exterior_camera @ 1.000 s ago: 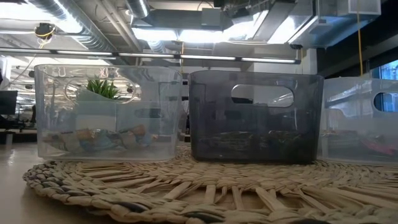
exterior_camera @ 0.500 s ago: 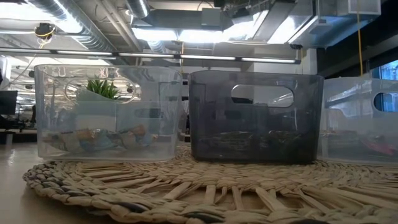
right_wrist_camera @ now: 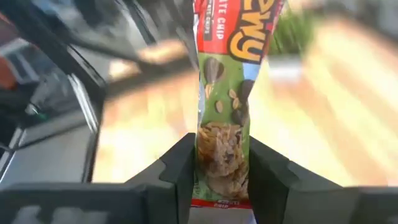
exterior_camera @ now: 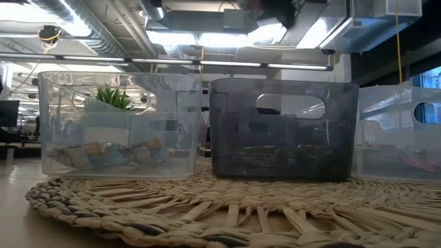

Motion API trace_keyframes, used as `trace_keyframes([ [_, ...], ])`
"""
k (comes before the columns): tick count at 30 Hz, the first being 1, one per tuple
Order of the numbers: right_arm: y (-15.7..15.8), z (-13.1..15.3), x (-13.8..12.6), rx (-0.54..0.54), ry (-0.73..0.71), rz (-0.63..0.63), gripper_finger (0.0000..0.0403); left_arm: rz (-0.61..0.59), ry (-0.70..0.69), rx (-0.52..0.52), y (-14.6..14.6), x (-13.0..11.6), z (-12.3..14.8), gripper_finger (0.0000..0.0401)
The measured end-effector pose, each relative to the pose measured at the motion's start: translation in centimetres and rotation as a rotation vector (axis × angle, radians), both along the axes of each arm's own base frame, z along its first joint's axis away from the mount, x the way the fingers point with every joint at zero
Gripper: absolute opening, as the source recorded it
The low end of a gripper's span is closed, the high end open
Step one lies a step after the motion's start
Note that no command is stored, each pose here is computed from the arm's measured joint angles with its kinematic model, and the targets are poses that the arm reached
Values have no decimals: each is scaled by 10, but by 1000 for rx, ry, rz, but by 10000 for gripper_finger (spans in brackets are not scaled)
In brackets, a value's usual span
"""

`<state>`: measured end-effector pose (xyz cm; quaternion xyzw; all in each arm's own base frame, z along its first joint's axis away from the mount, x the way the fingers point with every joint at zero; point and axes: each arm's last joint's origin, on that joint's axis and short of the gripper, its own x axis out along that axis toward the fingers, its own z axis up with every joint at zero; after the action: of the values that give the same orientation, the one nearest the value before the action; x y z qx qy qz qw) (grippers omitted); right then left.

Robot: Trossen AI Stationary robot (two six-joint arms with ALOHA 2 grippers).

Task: Pick and place Granola Bars by type
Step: Put the red granola bar into the right transparent bin

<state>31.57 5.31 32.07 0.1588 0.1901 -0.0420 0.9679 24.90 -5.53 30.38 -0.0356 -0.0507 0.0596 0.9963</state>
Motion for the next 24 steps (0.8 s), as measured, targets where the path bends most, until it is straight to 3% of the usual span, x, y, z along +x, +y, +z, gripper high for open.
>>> trace_keyframes([
  [10, 10, -35, -49, 308, 550, -248, 124, 55, 53, 13, 2, 0, -5, 199],
  [17, 33, -60, -67, 433, 668, -340, 124, 112, 52, -4, 7, 1, -5, 194],
  [24, 43, -88, -82, 476, 757, -404, 124, 147, 49, -33, 19, 4, -6, 194],
])
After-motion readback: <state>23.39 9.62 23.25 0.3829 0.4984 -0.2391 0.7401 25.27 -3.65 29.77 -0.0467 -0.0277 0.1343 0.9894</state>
